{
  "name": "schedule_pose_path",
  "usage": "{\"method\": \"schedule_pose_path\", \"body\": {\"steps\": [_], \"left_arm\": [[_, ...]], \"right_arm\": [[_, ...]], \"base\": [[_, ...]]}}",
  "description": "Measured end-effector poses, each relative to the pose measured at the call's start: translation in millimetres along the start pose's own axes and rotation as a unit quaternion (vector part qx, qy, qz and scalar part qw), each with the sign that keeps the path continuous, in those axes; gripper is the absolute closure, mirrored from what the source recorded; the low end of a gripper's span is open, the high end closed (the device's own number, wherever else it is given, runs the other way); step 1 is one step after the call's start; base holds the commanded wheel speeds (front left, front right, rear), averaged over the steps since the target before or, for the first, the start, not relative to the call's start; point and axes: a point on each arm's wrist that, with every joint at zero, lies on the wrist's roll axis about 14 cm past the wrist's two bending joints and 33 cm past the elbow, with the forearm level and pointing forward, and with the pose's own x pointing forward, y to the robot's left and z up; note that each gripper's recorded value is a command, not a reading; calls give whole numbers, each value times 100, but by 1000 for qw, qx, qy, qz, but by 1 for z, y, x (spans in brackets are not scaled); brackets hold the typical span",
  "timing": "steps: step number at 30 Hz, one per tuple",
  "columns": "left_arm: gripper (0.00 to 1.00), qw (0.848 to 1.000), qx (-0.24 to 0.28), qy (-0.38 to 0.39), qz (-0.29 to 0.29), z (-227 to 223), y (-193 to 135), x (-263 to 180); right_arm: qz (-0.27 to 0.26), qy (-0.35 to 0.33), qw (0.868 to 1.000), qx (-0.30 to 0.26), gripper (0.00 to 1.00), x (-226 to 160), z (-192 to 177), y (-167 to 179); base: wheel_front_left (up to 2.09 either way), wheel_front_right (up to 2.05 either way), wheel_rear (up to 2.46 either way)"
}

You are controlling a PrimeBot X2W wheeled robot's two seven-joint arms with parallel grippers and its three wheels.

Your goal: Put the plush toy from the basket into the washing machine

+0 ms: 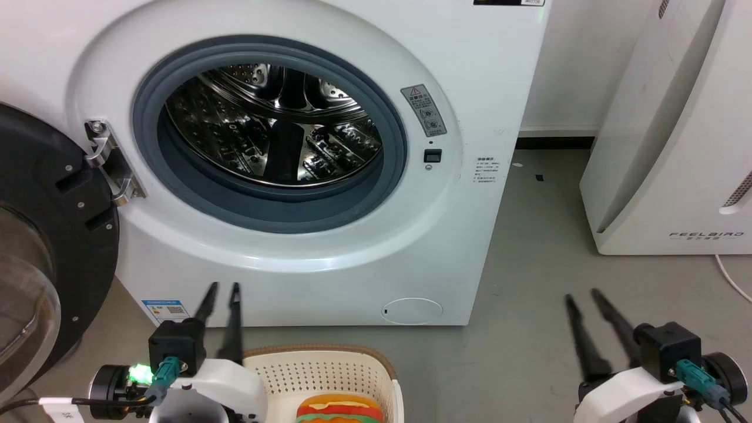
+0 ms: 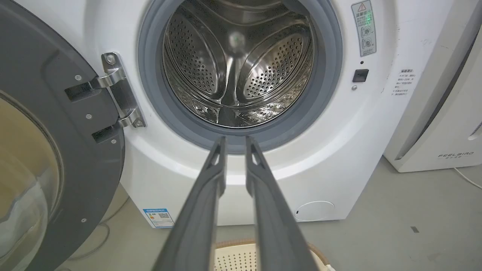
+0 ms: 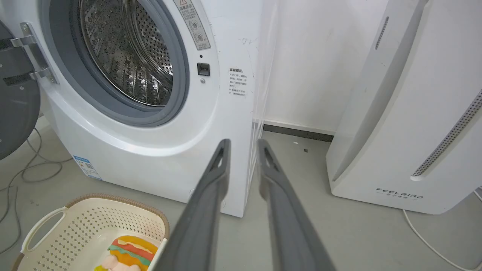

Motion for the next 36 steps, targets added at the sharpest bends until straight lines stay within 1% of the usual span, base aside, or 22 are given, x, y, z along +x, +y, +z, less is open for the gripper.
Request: {"method": "schedule_pose_path", "body": {"steps": [1,21,28,36], "left_arm": [[0,1000,0,0,0,0,0,0],[0,1000,3,5,-12,-10,-11,11],[0,999,10,22,-29,-23,-20,21],[0,997,20,60,-49,-51,-30,31]], "right_arm": [[0,0,1000,0,0,0,0,0],[-21,-7,1000,15,0,1,-4,-14],[-32,-7,999,24,0,3,-7,-22],[-43,-10,998,34,0,7,-9,-29]], "base": [[0,0,0],[0,0,0],[0,0,0],[0,0,0]]}}
